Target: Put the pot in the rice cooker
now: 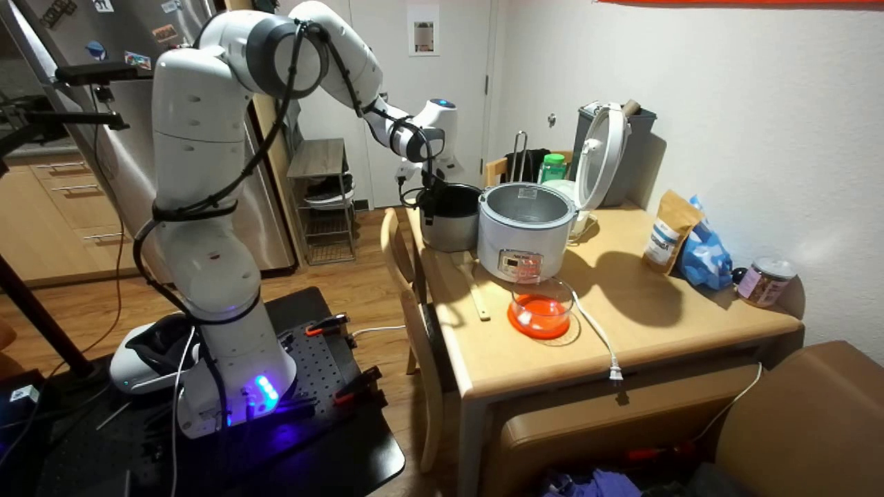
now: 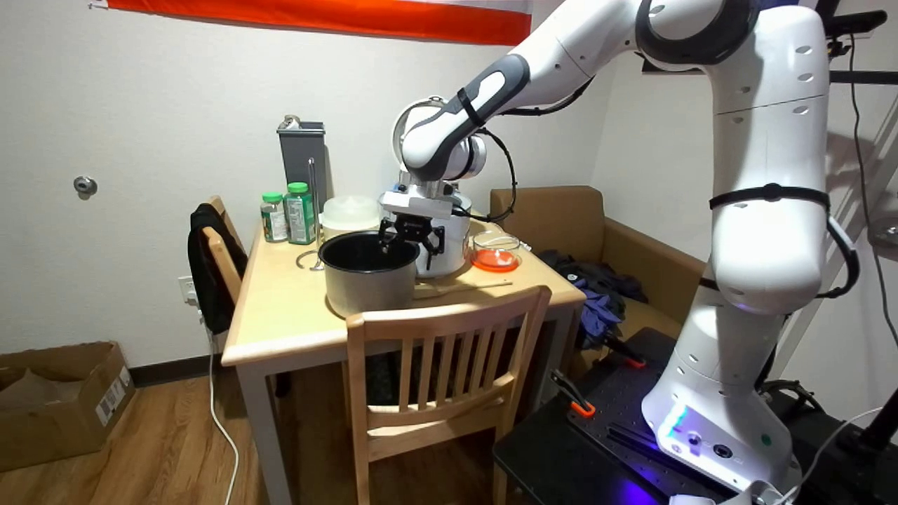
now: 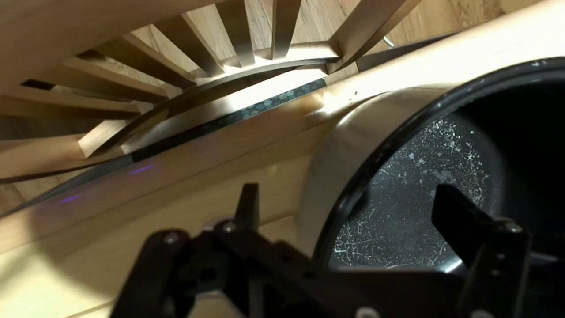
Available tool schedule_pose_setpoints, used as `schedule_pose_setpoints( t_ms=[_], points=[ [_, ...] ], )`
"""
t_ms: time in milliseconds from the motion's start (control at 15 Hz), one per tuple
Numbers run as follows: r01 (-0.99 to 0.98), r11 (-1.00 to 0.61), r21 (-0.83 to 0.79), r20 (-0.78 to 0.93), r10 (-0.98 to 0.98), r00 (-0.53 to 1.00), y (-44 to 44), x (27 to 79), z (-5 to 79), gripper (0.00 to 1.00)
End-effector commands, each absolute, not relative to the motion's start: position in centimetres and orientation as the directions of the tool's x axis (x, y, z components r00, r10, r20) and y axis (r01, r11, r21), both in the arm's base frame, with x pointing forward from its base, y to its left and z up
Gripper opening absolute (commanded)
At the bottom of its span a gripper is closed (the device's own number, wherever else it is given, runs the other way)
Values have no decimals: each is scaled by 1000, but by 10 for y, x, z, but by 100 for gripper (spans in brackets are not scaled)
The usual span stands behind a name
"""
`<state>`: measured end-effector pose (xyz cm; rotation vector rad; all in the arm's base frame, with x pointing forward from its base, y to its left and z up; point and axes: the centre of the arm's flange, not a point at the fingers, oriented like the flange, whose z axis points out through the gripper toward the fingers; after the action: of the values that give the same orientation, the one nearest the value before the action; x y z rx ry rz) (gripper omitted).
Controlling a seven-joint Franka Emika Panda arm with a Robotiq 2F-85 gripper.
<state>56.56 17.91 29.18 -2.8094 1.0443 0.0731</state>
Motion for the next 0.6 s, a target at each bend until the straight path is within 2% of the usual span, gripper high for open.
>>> schedule_pose_setpoints(
  t_ms=[0, 533],
  points=[
    [-676, -727, -119, -77, -672, 736, 186, 563, 287, 74],
    [-655, -749, -100, -45, -654, 755, 192, 559, 298, 12]
  ],
)
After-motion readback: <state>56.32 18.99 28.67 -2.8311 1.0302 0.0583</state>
